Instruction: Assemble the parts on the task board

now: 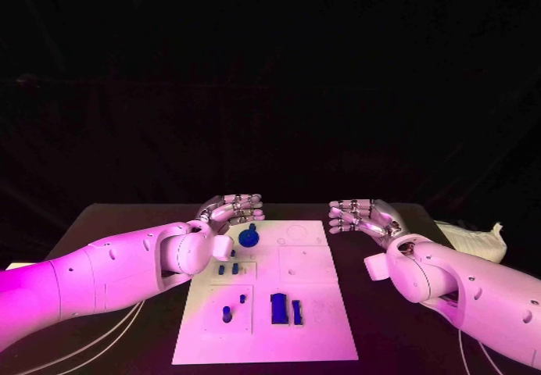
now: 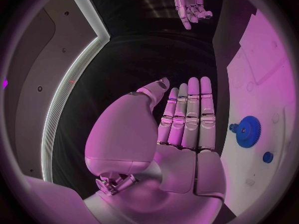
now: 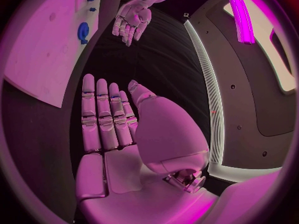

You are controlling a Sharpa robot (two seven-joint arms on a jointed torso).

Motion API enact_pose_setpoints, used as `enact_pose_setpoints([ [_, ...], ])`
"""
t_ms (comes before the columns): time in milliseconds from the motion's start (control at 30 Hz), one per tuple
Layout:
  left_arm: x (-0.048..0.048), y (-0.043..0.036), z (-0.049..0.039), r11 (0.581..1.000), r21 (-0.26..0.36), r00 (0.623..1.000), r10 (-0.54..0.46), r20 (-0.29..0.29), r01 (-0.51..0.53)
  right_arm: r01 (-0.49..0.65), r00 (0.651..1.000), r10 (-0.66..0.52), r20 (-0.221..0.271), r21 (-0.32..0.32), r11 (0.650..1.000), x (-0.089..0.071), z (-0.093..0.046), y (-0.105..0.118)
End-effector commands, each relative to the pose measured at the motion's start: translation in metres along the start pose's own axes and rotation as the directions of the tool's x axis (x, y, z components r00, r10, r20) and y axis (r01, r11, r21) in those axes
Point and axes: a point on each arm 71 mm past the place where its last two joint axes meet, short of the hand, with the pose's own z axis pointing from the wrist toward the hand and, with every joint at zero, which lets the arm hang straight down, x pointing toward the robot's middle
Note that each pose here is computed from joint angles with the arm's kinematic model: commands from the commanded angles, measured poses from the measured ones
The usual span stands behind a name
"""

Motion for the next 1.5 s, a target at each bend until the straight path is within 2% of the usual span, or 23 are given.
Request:
enact_pose_setpoints([
  [33,0.001,-0.0001,0.0031,0.998,0.04,0.999,-0.047,-0.012,0.047,-0.086,0.996,0.086,-0.01,-0.059,0.995,-0.003,0.005,0.002],
  [133,-0.0001,0.002,0.0067,0.998,0.054,0.999,-0.036,0.007,0.035,-0.09,0.996,0.091,0.004,-0.059,0.994,-0.009,0.008,0.001],
  [167,-0.0003,0.0041,0.0051,1.0,0.009,1.0,-0.012,0.011,0.012,-0.03,0.999,0.03,0.024,-0.019,0.999,-0.008,0.007,-0.001],
  [400,0.0053,0.0042,0.0026,1.0,0.021,0.999,0.012,0.03,-0.013,-0.044,0.997,0.046,0.057,-0.03,0.999,-0.006,0.003,0.002],
  [633,0.0232,0.0029,-0.0065,0.994,0.062,0.992,0.087,0.091,-0.092,-0.08,0.983,0.087,0.164,-0.049,0.996,0.0,-0.012,0.011],
  [733,0.0351,0.0007,-0.0136,0.985,0.093,0.982,0.133,0.132,-0.146,-0.094,0.969,0.103,0.225,-0.05,0.994,0.004,-0.022,0.015],
  [900,0.05,-0.0033,-0.0238,0.968,0.136,0.965,0.186,0.186,-0.213,-0.104,0.951,0.111,0.287,-0.042,0.994,0.008,-0.034,0.018],
  [1133,0.0593,-0.0064,-0.0309,0.953,0.164,0.951,0.216,0.22,-0.254,-0.106,0.944,0.112,0.311,-0.036,0.994,0.009,-0.039,0.02],
  [1500,0.06,-0.0067,-0.0314,0.952,0.166,0.95,0.218,0.222,-0.257,-0.106,0.944,0.112,0.311,-0.036,0.994,0.009,-0.039,0.02],
])
